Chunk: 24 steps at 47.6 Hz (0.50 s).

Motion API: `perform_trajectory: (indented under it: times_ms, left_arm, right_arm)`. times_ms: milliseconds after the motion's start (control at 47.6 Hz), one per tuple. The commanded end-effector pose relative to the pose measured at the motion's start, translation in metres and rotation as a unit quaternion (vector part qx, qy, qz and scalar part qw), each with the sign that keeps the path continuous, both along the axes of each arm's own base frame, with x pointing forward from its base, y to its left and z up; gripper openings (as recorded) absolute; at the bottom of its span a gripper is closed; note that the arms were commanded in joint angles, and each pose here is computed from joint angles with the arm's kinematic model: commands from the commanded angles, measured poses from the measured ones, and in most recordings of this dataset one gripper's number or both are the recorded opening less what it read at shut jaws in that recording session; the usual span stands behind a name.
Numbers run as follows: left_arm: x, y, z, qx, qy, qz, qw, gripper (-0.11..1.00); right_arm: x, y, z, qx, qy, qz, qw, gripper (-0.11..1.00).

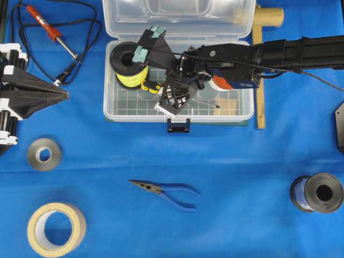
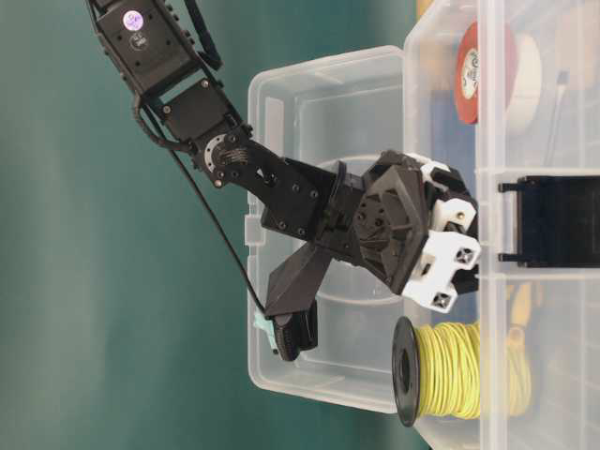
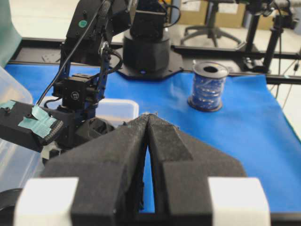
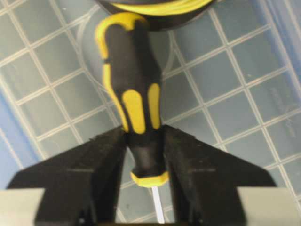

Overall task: Pick the screwdriver from the toolbox among several items.
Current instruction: 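Lower the right gripper and close it on the screwdriver handle, then lift the screwdriver out of the toolbox and carry it toward the front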

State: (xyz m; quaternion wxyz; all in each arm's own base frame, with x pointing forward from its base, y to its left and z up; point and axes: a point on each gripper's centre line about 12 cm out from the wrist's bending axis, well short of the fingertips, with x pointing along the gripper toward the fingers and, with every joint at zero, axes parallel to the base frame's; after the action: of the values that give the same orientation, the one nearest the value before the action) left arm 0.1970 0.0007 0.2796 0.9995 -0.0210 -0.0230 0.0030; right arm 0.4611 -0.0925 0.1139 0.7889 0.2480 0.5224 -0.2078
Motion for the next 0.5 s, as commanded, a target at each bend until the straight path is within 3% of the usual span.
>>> perform_trajectory:
  times_ms: [0,168,483]
  left_arm:
    - [0.001,0.000,0.005,0.000,-0.008,0.000,1.0000,0.00]
    - [0.001,0.000,0.005,-0.001,-0.009,0.000,1.0000,0.00]
    - [0.001,0.001,0.006,-0.001,-0.011,0.003,0.9999,0.00]
  right_arm:
    - [0.003,0.002,0.020,-0.001,-0.015,0.003,0.9999,0.25]
    - [-0.003,0.003,0.051,-0.002,-0.028,-0.001,0.9996,0.25]
    - [-0.037,0.024,0.149,-0.001,-0.068,0.001,0.9977,0.25]
